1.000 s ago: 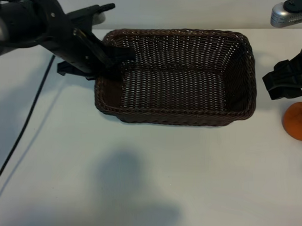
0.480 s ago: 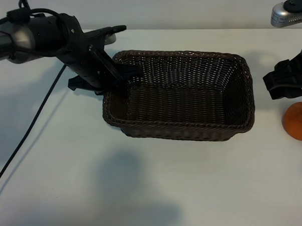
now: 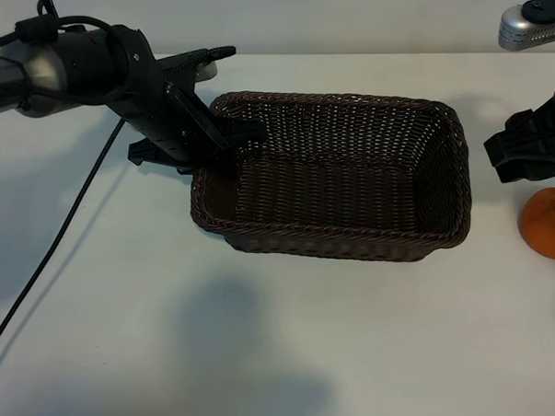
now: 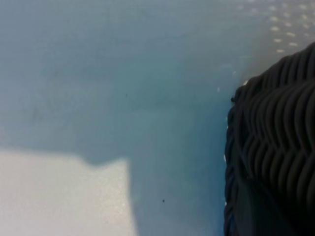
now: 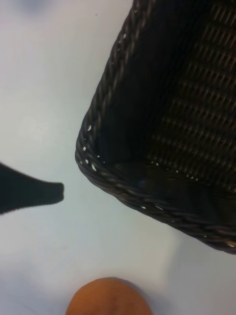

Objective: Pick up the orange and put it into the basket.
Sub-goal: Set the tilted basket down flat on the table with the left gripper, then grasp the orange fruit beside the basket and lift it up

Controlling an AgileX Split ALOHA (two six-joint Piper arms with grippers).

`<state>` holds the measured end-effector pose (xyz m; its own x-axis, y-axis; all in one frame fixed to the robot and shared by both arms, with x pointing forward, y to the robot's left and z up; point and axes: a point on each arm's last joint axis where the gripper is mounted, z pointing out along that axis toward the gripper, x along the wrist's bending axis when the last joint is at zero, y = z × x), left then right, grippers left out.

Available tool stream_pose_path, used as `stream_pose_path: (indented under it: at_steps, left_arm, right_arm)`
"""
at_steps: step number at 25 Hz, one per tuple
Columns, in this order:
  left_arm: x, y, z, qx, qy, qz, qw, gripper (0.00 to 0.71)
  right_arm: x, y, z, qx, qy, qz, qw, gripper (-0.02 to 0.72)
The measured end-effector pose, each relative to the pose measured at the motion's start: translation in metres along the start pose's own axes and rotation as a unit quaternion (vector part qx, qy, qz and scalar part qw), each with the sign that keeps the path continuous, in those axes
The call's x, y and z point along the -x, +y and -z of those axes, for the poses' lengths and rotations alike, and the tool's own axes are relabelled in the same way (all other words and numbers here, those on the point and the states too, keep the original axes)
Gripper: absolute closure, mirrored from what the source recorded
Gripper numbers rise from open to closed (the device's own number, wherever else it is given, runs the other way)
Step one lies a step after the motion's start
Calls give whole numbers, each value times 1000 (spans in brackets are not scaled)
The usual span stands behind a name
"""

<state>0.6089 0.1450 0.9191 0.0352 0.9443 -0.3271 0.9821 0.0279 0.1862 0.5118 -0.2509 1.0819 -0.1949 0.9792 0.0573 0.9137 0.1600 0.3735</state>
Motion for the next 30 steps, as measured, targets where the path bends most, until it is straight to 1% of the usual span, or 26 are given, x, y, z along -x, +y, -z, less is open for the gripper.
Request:
stream_pose_path:
  at_steps: [2,3,4,6,9,11,12,14,17,19,21,25,30]
  left_arm:
    - [0,0,0,-1,0,-1,1000,548]
    - [0,0,0,-2,0,-2,1000,532]
    - [0,-1,0,-3,-1,-1,1000,497]
    - [1,0,0,-4,-2,1,1000,377]
    - [1,-2,1,-13,-3,2,1000,150]
    - [1,-3,1,-20,-2,5,1000,65]
    - [1,-3,1,-22,0,7,1000,42]
    - [0,-3,3,-21,6,9,1000,32]
    - [0,-1,10,-23,22,2,999,41]
    - [1,2,17,-28,38,-7,999,49]
    - [3,6,26,-22,46,-10,999,51]
    - [10,14,44,-2,45,-17,999,55]
    - [16,19,56,-1,41,-22,999,66]
  right_arm:
    - [0,0,0,0,0,0,1000,130]
    - [0,0,0,0,0,0,1000,130]
    - [0,0,0,0,0,0,1000,130]
    - [0,0,0,0,0,0,1000,130]
    - [0,0,0,0,0,0,1000,131]
    - [0,0,0,0,0,0,1000,131]
    - [0,0,0,0,0,0,1000,131]
    - [0,0,0,0,0,0,1000,131]
    - [0,0,0,0,0,0,1000,131]
    - [0,0,0,0,0,0,1000,131]
    - [0,0,0,0,0,0,1000,131]
    - [0,0,0,0,0,0,1000,131]
    - [0,0,0,-2,0,0,1000,131]
